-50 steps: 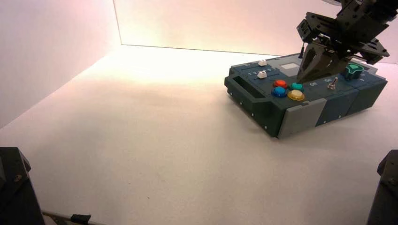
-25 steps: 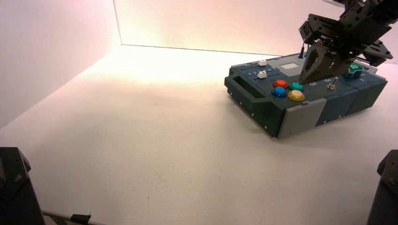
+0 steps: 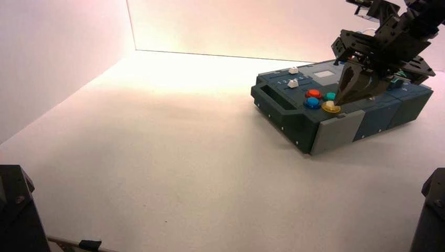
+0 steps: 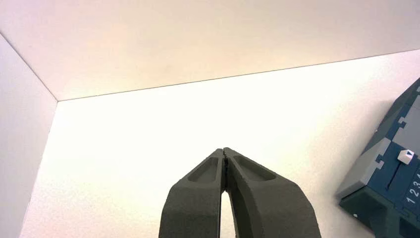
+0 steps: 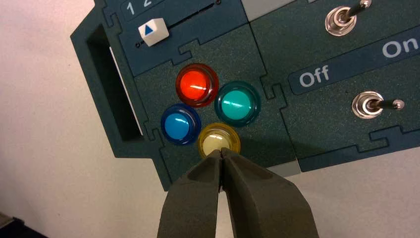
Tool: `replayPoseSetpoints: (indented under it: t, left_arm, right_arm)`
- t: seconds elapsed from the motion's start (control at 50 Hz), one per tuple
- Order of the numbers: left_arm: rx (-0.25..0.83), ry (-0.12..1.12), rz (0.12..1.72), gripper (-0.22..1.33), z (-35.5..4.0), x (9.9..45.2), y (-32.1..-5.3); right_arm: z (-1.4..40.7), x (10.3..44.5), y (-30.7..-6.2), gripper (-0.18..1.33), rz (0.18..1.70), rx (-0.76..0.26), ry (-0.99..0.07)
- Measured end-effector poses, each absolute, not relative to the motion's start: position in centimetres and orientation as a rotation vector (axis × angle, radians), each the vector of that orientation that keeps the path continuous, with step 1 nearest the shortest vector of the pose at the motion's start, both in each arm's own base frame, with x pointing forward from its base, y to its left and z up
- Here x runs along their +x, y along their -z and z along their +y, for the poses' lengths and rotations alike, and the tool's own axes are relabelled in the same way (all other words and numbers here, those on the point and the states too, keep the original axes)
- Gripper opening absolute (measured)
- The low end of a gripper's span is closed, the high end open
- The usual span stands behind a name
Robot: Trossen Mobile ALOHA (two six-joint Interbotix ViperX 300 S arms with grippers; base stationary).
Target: Push the yellow button with the right gripper.
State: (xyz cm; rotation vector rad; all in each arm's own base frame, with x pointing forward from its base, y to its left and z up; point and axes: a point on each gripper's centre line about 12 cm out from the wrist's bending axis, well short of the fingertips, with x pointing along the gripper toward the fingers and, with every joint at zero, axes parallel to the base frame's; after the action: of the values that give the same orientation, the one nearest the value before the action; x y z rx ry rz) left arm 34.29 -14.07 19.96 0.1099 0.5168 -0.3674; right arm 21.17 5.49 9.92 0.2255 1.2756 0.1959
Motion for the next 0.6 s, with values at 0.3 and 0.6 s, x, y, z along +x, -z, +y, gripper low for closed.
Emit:
replayPoseSetpoints:
  t: [0.3, 0.6]
  left_arm:
    - [0.112, 0.367, 0.527, -0.16, -14.1, 34.4, -19.6]
    - [0.114, 0.365, 0.538, -0.16, -14.1, 34.4, -19.2]
  right_arm:
    - [5.4, 21.4, -9.5, -0.14, 1.281, 0.222, -0.188]
    - [5.4, 22.5, -9.3, -0.14, 1.267, 0.220, -0.173]
